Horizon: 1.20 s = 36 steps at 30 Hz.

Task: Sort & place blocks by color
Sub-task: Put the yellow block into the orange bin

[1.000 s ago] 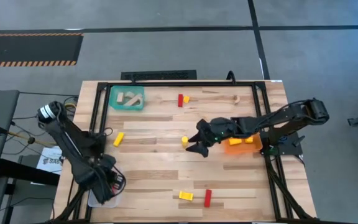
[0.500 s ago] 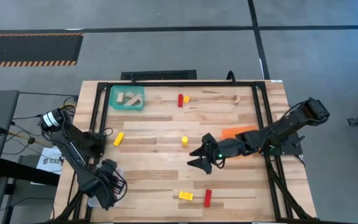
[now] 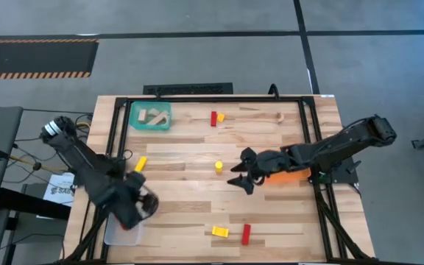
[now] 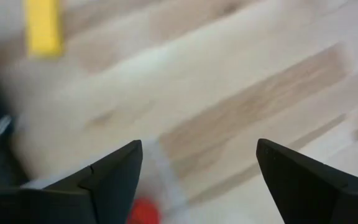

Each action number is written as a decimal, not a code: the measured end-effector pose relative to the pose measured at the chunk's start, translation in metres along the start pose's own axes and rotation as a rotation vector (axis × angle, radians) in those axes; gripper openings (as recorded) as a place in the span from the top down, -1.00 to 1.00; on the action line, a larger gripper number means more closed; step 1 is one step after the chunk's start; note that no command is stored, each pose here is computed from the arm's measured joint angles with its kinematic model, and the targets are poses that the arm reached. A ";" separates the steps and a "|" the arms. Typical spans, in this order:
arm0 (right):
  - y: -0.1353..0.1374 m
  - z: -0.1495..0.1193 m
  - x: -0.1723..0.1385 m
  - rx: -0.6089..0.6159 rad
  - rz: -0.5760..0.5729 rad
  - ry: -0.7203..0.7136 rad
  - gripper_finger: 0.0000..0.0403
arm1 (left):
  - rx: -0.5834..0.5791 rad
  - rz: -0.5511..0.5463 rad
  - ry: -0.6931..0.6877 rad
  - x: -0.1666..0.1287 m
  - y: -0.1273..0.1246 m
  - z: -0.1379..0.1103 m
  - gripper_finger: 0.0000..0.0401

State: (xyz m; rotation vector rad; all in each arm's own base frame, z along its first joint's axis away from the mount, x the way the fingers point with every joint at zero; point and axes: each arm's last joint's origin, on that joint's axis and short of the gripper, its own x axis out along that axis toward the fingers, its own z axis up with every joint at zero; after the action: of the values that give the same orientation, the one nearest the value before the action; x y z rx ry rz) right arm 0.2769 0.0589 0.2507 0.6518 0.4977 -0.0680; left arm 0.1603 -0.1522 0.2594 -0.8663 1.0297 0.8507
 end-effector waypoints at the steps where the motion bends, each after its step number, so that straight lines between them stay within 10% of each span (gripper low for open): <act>1: -0.004 0.003 -0.005 -0.019 -0.020 0.006 -0.66 | 0.007 -0.020 -0.013 0.001 -0.004 0.009 -0.51; 9: -0.035 0.023 -0.048 -0.147 -0.176 0.054 -0.66 | 0.188 -0.212 -0.068 0.033 -0.050 0.098 -0.51; 14: -0.053 0.029 -0.070 -0.194 -0.267 0.083 -0.66 | 0.496 -0.316 -0.249 0.052 -0.071 0.145 -0.52; 21: -0.069 0.029 -0.078 -0.146 -0.301 0.180 -0.66 | 0.942 -0.324 -0.370 0.090 -0.093 0.167 -0.52; 36: -0.054 0.016 -0.067 0.053 -0.319 0.175 -0.66 | 1.226 -0.405 -0.278 0.132 -0.094 0.188 -0.52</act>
State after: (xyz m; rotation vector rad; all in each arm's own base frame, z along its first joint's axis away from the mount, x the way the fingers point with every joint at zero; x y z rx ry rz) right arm 0.2125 -0.0001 0.2618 0.6280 0.7681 -0.3285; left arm 0.3473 0.0013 0.2035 0.1106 0.8653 -0.0889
